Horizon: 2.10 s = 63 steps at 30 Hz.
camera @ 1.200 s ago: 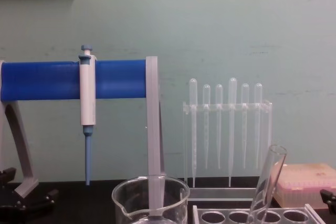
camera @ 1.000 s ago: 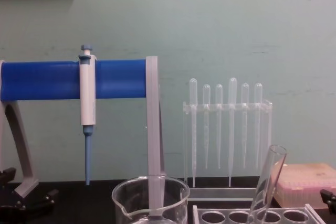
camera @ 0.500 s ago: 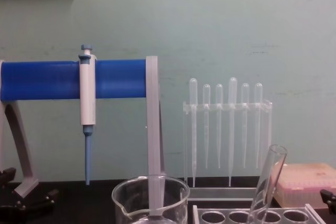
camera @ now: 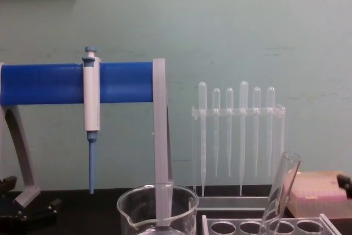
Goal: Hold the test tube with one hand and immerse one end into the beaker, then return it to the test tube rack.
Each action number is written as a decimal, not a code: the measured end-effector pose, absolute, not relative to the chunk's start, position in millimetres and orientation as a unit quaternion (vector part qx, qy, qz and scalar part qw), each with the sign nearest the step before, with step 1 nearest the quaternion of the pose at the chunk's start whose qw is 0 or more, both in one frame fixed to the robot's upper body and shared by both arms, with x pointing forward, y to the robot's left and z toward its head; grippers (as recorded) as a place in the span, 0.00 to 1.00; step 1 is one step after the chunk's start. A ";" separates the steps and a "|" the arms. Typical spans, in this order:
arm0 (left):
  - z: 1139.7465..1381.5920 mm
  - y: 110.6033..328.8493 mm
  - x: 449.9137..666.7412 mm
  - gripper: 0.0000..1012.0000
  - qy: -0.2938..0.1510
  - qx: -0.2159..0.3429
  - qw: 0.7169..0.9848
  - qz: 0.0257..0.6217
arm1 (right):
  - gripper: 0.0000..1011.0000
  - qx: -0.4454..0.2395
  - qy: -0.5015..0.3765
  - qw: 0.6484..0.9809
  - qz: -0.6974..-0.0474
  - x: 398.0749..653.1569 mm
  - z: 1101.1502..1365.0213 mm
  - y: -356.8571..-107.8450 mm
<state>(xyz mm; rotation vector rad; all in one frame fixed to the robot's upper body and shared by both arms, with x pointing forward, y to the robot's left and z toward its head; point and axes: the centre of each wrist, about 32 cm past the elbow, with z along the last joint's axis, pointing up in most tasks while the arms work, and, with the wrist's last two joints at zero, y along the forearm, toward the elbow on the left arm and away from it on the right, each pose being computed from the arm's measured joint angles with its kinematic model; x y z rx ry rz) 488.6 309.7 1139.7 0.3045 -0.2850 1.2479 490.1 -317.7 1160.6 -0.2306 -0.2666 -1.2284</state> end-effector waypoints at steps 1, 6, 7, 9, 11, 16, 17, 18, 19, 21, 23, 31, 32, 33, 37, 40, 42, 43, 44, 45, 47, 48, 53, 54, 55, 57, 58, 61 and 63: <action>1139.8 309.7 488.6 0.99 -0.132 0.141 0.791 0.580 | 0.99 -0.103 -0.124 0.804 -0.573 489.8 1163.9 -318.6; 1139.8 309.7 488.6 0.99 -0.132 0.141 0.791 0.580 | 0.99 -0.073 -0.109 0.815 -0.564 486.7 1185.6 -330.5; 1139.8 309.7 488.6 0.99 -0.132 0.141 0.791 0.580 | 0.99 -0.069 -0.106 0.818 -0.561 486.2 1189.2 -332.2; 1139.8 309.6 488.6 0.99 -0.132 0.141 0.791 0.580 | 0.99 -0.061 -0.093 0.828 -0.549 485.7 1200.2 -339.1; 1139.8 309.7 488.6 0.99 -0.133 0.141 0.791 0.580 | 0.99 -0.059 -0.084 0.836 -0.539 485.6 1207.1 -343.6; 1139.8 309.7 488.6 0.99 -0.132 0.141 0.791 0.580 | 0.99 -0.064 -0.036 0.869 -0.490 485.7 1228.8 -359.9; 1139.8 309.7 488.6 0.99 -0.132 0.141 0.791 0.580 | 0.99 -0.064 -0.027 0.874 -0.481 485.6 1231.0 -361.8; 1139.8 309.7 488.6 0.99 -0.132 0.141 0.791 0.580 | 0.99 -0.065 -0.010 0.883 -0.464 485.0 1234.6 -365.9; 1139.8 309.7 488.6 0.99 -0.132 0.141 0.791 0.580 | 0.99 -0.066 -0.002 0.888 -0.455 484.6 1235.7 -367.5; 1139.8 309.7 488.6 0.99 -0.132 0.141 0.791 0.580 | 0.99 -0.069 0.014 0.897 -0.437 484.0 1237.0 -370.5; 1139.8 309.7 488.6 0.99 -0.132 0.141 0.791 0.580 | 0.99 -0.074 0.032 0.908 -0.411 483.1 1236.5 -373.0; 1139.8 309.7 488.6 0.99 -0.132 0.141 0.791 0.580 | 0.99 -0.076 0.069 0.929 -0.356 481.9 1219.6 -371.8; 1139.8 309.7 488.6 0.99 -0.132 0.141 0.791 0.580 | 0.99 -0.073 0.069 0.932 -0.348 482.3 1216.5 -370.5; 1139.8 309.7 488.6 0.99 -0.132 0.141 0.791 0.580 | 0.99 -0.071 0.069 0.934 -0.343 482.7 1214.7 -369.6; 1139.8 309.7 488.6 0.99 -0.132 0.141 0.791 0.580 | 0.99 -0.061 0.058 0.943 -0.321 485.7 1207.8 -366.2; 1139.8 309.7 488.6 0.99 -0.132 0.141 0.791 0.580 | 0.99 -0.054 0.044 0.950 -0.305 489.7 1204.2 -364.3; 1139.8 309.7 488.6 0.99 -0.132 0.141 0.791 0.580 | 0.99 -0.049 0.033 0.955 -0.291 493.8 1201.5 -362.8; 1139.8 309.7 488.6 0.99 -0.132 0.141 0.791 0.580 | 0.99 -0.048 0.030 0.957 -0.285 495.3 1200.8 -362.0; 1139.8 309.7 488.6 0.99 -0.132 0.141 0.791 0.580 | 0.99 -0.047 0.028 0.959 -0.279 496.8 1200.2 -361.3; 1139.8 309.7 488.6 0.99 -0.132 0.141 0.791 0.580 | 0.99 -0.046 0.024 0.962 -0.269 499.9 1198.7 -359.9; 1139.8 309.7 488.6 0.99 -0.132 0.141 0.791 0.580 | 0.99 -0.044 0.021 0.966 -0.253 503.7 1197.9 -358.1; 1139.8 309.6 488.6 0.99 -0.132 0.141 0.791 0.580 | 0.99 -0.044 0.021 0.968 -0.247 504.5 1197.4 -357.6; 1139.8 309.7 488.6 0.99 -0.132 0.141 0.791 0.580 | 0.99 -0.044 0.019 0.974 -0.220 507.9 1196.1 -354.6; 1139.8 309.7 488.6 0.99 -0.132 0.141 0.791 0.580 | 0.99 -0.044 0.019 0.975 -0.218 508.1 1195.9 -354.4; 1139.8 309.6 488.6 0.99 -0.132 0.141 0.791 0.580 | 0.99 -0.044 0.019 0.975 -0.216 508.2 1195.8 -354.0; 1139.8 309.7 488.6 0.99 -0.132 0.141 0.791 0.580 | 0.99 -0.043 0.020 0.976 -0.213 508.9 1195.6 -352.9; 1139.8 309.7 488.6 0.99 -0.132 0.141 0.791 0.580 | 0.99 -0.042 0.020 0.976 -0.211 509.3 1195.6 -352.1; 1139.8 309.7 488.6 0.99 -0.132 0.141 0.791 0.580 | 0.99 -0.041 0.017 0.977 -0.207 511.6 1196.9 -348.1; 1139.8 309.7 488.6 0.99 -0.132 0.141 0.791 0.580 | 0.99 -0.040 0.015 0.978 -0.204 514.0 1198.3 -344.2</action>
